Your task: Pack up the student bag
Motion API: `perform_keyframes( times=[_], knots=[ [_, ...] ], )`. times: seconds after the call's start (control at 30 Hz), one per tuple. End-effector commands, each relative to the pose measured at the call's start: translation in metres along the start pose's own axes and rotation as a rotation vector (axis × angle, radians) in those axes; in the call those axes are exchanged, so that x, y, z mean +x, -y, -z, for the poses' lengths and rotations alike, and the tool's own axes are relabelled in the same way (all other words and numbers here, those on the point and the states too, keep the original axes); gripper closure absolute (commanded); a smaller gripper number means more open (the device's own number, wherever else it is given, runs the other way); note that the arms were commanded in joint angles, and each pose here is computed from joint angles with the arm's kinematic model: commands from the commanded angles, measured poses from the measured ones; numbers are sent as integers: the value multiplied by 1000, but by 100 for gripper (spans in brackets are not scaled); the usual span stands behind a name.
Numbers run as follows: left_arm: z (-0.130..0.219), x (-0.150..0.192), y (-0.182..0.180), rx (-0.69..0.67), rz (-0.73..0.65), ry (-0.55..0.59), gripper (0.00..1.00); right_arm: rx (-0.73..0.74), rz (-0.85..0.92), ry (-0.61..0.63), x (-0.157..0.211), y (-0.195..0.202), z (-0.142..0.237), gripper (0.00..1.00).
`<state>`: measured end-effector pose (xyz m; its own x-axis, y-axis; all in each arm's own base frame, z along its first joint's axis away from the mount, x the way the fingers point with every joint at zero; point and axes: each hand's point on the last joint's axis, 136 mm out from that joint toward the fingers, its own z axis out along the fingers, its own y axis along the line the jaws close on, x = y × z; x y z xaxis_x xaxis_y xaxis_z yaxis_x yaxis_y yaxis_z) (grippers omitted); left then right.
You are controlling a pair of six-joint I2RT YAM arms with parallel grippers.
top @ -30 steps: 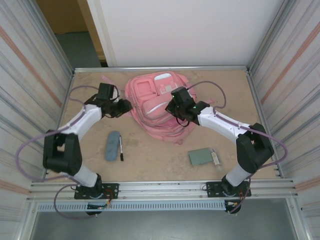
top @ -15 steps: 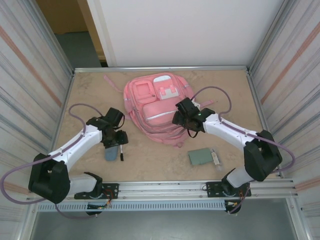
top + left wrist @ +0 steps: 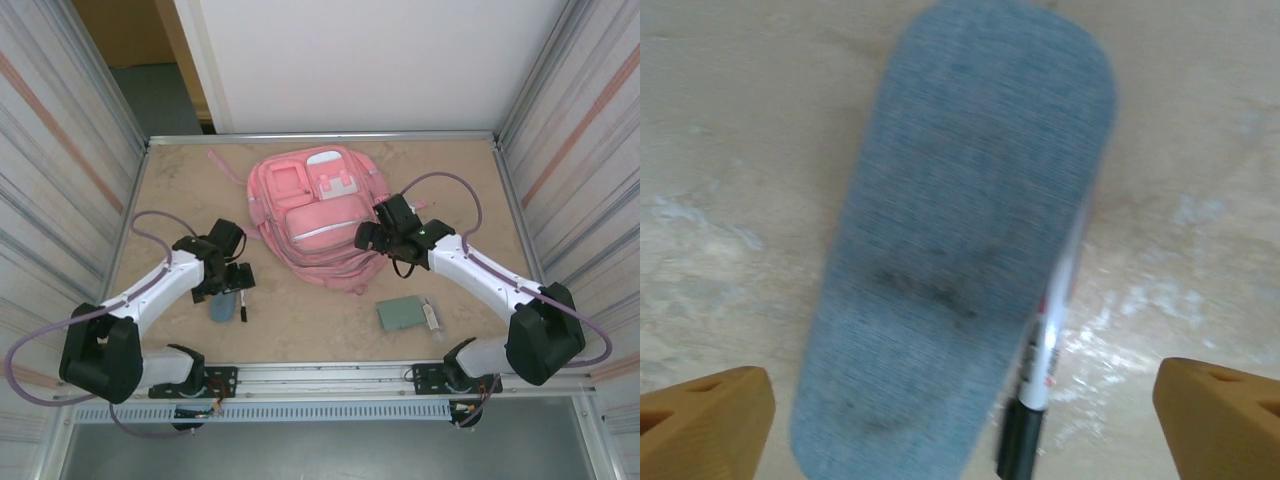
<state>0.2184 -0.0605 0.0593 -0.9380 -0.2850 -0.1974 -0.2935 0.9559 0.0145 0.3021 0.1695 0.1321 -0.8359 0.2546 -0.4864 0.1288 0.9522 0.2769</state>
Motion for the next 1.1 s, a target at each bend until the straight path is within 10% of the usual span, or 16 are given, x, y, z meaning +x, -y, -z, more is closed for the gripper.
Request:
perform_keyframes(
  times=[0.0,0.6,1.07],
  knots=[
    [-18,2,-9,-10,13,-28,1,-50,32,4,-4,-13,4,1],
    [-28,1,3,145,110,-46,42,-69,23,-11,4,-14,5,1],
    [83,-6,83,657,3,107,52,-546,113,-245,13,-121,31,1]
  ],
)
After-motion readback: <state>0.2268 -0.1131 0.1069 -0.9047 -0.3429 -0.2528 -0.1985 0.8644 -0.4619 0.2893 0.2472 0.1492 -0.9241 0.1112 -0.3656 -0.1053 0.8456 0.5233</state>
